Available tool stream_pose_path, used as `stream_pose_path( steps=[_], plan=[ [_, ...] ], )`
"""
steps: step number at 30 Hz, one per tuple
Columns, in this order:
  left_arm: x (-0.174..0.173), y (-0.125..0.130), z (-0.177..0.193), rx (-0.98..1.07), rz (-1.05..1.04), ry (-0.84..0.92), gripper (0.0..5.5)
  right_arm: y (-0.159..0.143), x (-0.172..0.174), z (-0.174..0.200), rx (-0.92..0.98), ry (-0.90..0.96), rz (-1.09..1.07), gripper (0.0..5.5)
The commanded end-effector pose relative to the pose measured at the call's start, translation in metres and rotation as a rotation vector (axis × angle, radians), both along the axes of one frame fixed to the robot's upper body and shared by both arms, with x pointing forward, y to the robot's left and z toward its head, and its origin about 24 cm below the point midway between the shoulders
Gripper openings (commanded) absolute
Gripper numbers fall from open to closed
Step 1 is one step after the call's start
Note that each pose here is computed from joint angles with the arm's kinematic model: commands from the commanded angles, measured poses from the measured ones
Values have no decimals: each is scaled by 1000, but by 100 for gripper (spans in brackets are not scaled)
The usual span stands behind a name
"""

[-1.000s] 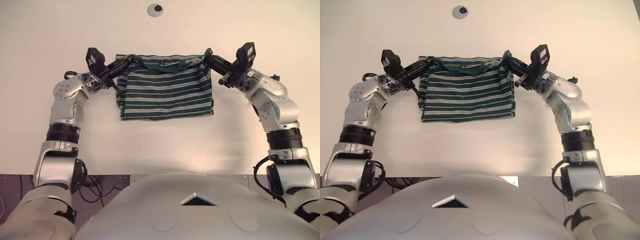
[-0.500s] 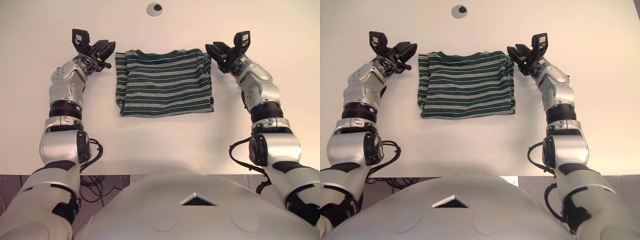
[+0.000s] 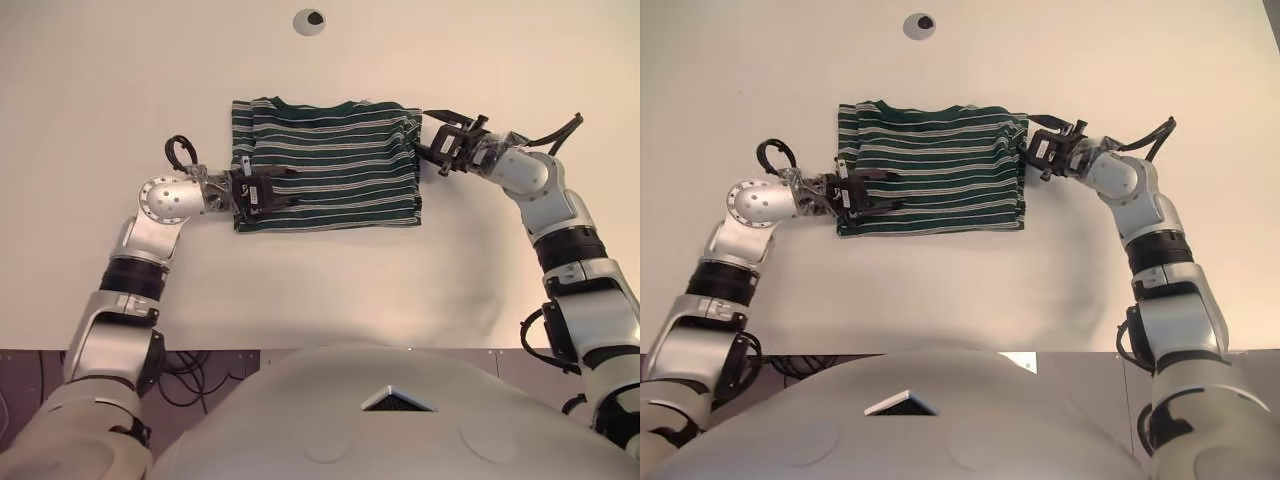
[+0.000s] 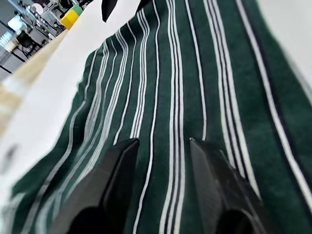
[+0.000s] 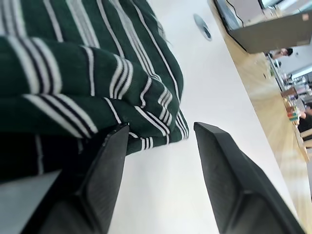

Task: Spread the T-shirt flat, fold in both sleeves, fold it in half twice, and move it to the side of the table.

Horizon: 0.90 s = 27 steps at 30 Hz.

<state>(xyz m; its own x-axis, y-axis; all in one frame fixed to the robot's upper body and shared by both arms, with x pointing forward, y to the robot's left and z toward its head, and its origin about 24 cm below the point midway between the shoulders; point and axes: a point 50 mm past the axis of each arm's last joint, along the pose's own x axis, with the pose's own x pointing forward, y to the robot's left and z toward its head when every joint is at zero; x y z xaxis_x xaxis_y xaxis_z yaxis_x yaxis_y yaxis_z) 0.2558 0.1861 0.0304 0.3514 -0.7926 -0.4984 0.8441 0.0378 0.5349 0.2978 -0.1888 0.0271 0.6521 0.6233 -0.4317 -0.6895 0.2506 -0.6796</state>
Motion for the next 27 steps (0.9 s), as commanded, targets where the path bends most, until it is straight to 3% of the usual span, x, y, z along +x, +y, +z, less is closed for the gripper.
stream_pose_path(
  steps=[1,6,10,13,16,18,22,24,27],
  plan=[
    [3,23,-8,345,-90,-128,188,-4,-41,-15,-146,211,240,244],
    [26,5,0,550,-387,-473,188,11,-99,6,-103,378,487,244],
    [44,-14,8,631,-650,-846,188,41,-139,26,80,446,641,244],
    [56,-21,18,583,-758,-1150,188,50,-140,42,192,415,637,244],
    [63,-14,38,475,-680,-1286,188,33,-126,54,244,378,528,244],
    [60,-12,60,281,-529,-1285,188,18,-127,63,313,416,470,244],
    [25,5,85,-292,-182,-931,188,-31,-114,62,292,415,251,244],
    [7,22,85,-358,-104,-782,188,-51,-112,52,212,396,177,244],
    [-26,49,54,-169,-112,-486,188,-70,-112,39,80,344,131,244]
  ],
)
